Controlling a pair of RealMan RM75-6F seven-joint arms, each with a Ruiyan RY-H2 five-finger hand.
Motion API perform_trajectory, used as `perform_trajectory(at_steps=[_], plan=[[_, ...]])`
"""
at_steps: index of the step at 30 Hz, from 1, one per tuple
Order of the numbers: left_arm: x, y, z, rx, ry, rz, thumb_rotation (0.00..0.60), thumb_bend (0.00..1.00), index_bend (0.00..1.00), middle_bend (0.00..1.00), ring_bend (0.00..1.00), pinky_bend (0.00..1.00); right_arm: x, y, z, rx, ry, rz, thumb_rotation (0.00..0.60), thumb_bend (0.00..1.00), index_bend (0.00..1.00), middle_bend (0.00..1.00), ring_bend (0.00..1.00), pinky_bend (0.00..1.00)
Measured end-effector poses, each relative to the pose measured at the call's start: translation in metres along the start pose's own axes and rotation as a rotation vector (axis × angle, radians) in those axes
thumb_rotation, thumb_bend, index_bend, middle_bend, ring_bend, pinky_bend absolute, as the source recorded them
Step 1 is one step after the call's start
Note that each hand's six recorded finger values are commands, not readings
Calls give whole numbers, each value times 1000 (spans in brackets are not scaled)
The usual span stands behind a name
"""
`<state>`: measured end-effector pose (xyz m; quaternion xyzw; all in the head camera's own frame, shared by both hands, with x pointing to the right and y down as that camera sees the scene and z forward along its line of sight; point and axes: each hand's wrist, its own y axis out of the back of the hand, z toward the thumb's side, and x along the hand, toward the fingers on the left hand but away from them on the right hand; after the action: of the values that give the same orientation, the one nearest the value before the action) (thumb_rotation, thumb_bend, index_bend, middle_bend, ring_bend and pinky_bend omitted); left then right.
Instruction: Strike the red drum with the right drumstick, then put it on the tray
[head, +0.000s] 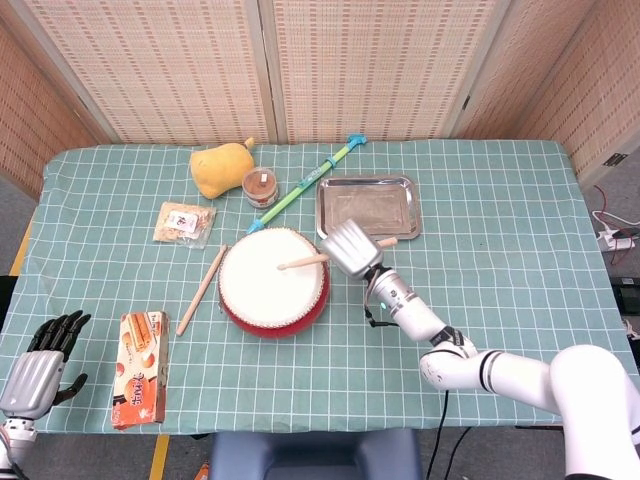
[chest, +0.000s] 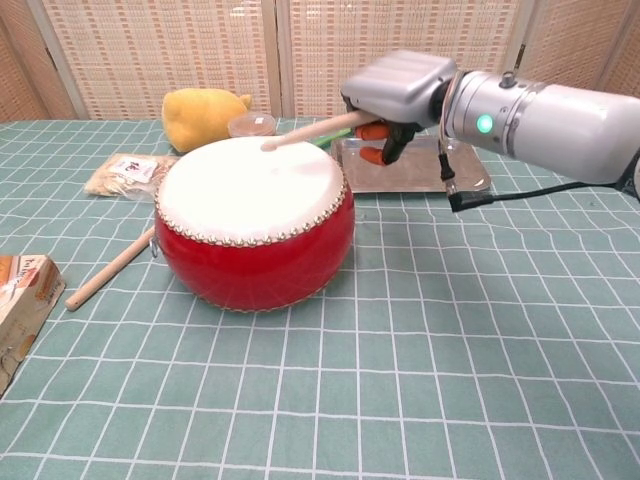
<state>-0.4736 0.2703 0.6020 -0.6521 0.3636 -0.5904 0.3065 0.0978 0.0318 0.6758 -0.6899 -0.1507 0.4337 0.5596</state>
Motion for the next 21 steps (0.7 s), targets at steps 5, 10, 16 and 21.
perform_trajectory(at_steps=[5, 10, 16, 21], plan=[[0, 0, 1, -3, -2, 0, 600, 241, 50, 22, 0, 26, 1, 21, -5, -72, -12, -72, 600, 493, 1000, 962, 1000, 1000], [-1, -1, 1, -3, -1, -3, 600, 242, 50, 23, 0, 26, 4, -7, -1, 25, 20, 27, 600, 546, 1000, 962, 1000, 1000], [-2, -1, -1, -1, 8, -4, 600, 243, 50, 22, 0, 26, 6, -34, 4, 99, 42, 114, 600, 552, 1000, 962, 1000, 1000], [-2, 1, -2, 0, 9, 0, 600, 241, 50, 22, 0, 26, 0, -2, 1, 10, 10, 5, 600, 553, 1000, 962, 1000, 1000]])
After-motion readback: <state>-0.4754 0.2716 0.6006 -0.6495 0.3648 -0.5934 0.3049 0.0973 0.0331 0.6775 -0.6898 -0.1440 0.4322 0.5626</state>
